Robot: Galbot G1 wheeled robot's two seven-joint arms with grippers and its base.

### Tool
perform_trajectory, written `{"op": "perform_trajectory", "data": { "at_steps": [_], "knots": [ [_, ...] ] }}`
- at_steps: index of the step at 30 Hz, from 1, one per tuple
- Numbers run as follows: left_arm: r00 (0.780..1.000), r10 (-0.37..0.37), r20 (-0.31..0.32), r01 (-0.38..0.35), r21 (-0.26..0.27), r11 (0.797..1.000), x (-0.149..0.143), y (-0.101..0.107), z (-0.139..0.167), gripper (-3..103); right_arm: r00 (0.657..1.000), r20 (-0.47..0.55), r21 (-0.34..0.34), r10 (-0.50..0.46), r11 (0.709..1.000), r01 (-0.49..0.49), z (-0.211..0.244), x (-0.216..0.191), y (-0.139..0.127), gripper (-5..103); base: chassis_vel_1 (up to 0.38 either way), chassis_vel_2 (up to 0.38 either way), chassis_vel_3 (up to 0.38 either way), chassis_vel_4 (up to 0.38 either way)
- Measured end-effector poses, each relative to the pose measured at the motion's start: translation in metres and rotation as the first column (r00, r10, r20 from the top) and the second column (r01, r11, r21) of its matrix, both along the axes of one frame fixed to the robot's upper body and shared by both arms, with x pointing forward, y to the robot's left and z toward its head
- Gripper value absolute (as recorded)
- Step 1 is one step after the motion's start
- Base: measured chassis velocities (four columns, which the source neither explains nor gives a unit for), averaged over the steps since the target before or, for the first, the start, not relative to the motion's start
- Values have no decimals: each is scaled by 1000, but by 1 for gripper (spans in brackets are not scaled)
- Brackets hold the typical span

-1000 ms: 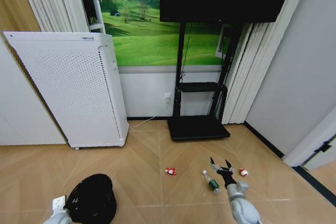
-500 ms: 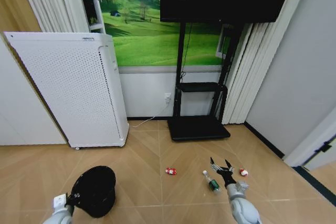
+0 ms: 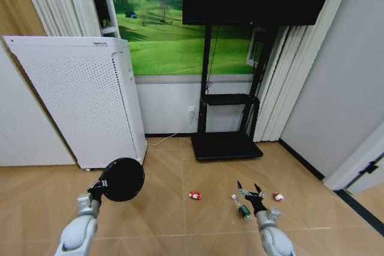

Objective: Pick up the trash bin and place the garbage on the floor into it.

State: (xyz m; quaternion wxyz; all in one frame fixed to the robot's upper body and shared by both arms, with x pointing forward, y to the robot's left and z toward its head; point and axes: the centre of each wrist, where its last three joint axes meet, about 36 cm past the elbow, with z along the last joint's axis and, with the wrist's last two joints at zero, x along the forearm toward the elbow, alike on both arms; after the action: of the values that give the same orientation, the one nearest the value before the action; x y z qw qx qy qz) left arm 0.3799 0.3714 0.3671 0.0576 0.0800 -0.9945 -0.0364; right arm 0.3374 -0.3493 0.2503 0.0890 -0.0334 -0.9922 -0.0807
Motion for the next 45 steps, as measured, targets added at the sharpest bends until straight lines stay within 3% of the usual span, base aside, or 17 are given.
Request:
{"op": "perform_trajectory", "data": {
  "at_steps": [2,9,12,17,24,45],
  "knots": [
    [998,-52,31,52,1,999,9,-9,5,3,999,-35,72,13,997,-10,6,-1,6,100,0,0,0,0],
    [985,-155,79,155,7,988,28,-32,13,3,998,-34,58,53,997,-51,14,9,8,100,0,0,0,0],
    [982,-168,85,168,6,986,31,-35,14,3,998,-31,50,64,997,-62,16,9,9,100,0,0,0,0],
    [965,-234,114,235,9,972,39,-52,20,3,988,-60,-129,142,980,-149,17,10,8,100,0,0,0,0],
    [958,-266,110,266,13,964,41,-60,21,3,988,-60,-157,139,977,-147,17,9,7,100,0,0,0,0],
    [963,-256,86,257,-2,967,28,-60,16,3,989,-56,-139,133,980,-140,11,9,7,100,0,0,0,0]
  ]
}}
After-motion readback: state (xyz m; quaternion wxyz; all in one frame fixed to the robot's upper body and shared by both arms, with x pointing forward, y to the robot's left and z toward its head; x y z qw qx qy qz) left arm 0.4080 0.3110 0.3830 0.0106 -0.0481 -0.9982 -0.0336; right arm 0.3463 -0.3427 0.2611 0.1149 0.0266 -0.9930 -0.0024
